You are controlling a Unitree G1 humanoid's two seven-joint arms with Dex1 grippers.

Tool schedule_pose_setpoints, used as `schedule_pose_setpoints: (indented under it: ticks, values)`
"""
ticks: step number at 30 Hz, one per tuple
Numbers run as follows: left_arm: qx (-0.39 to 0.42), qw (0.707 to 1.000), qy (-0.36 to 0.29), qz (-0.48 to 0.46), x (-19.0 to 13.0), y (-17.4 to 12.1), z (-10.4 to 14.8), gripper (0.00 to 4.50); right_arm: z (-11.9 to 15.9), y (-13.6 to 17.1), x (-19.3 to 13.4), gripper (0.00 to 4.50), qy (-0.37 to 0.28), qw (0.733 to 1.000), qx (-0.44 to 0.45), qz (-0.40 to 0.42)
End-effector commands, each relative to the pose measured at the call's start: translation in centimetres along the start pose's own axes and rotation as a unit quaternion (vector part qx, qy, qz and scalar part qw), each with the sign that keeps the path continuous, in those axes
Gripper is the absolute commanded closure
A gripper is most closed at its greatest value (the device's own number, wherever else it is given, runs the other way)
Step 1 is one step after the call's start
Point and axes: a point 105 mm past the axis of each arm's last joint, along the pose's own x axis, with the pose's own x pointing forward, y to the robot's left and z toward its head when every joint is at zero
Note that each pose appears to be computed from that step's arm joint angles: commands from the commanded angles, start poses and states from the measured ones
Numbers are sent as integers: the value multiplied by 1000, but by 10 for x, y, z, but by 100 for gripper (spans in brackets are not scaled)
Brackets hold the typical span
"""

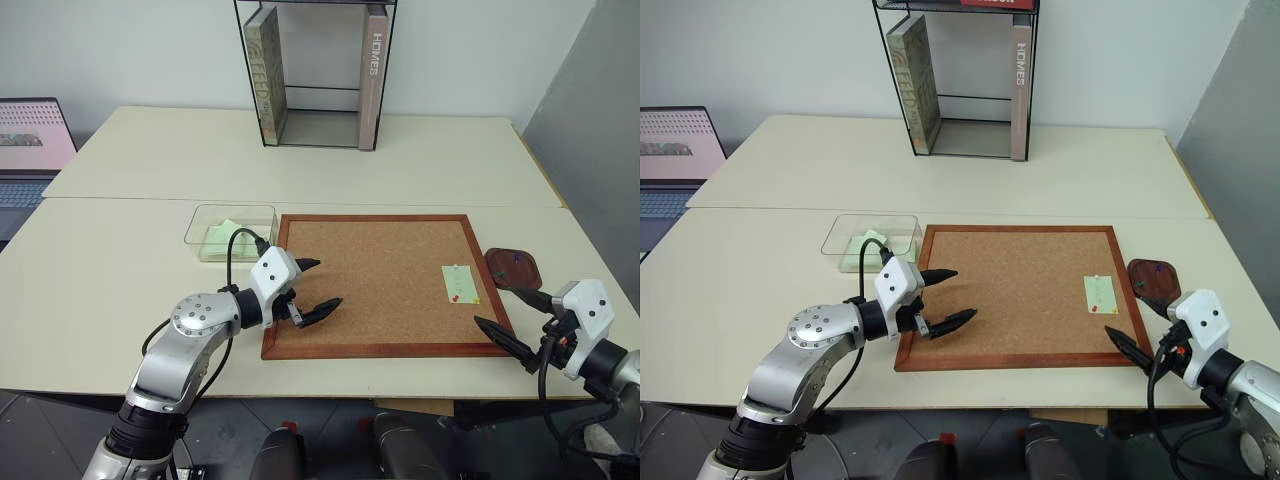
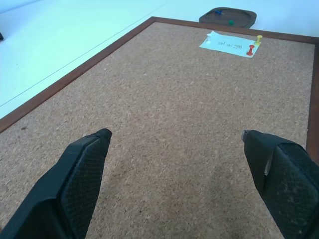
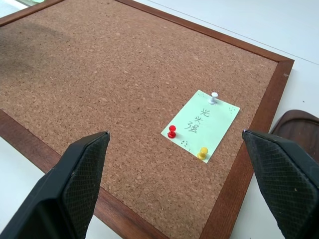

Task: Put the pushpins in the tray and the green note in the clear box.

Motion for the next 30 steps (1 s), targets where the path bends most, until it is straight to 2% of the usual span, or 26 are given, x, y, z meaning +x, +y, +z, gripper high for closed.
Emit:
schedule_pose_setpoints:
  ticks: [1,13,20,23,30]
  values:
    - [27,999,-24,-7,-1,-1,18,1,11,-2,-3,0,-16,1000,-22,-3]
    - [29,999,-19,24,5,6,23,1,16,2,3,0,-20,1000,-23,6]
    - [10,1000,-22,17,15,-4,25,1,17,5,2,0,-24,999,-21,7]
    - [-9,999,-31,20,23,-2,30,1,18,7,2,0,-27,999,-18,9]
    - [4,998,-54,-17,47,-13,42,1,28,23,6,0,-50,999,-5,13]
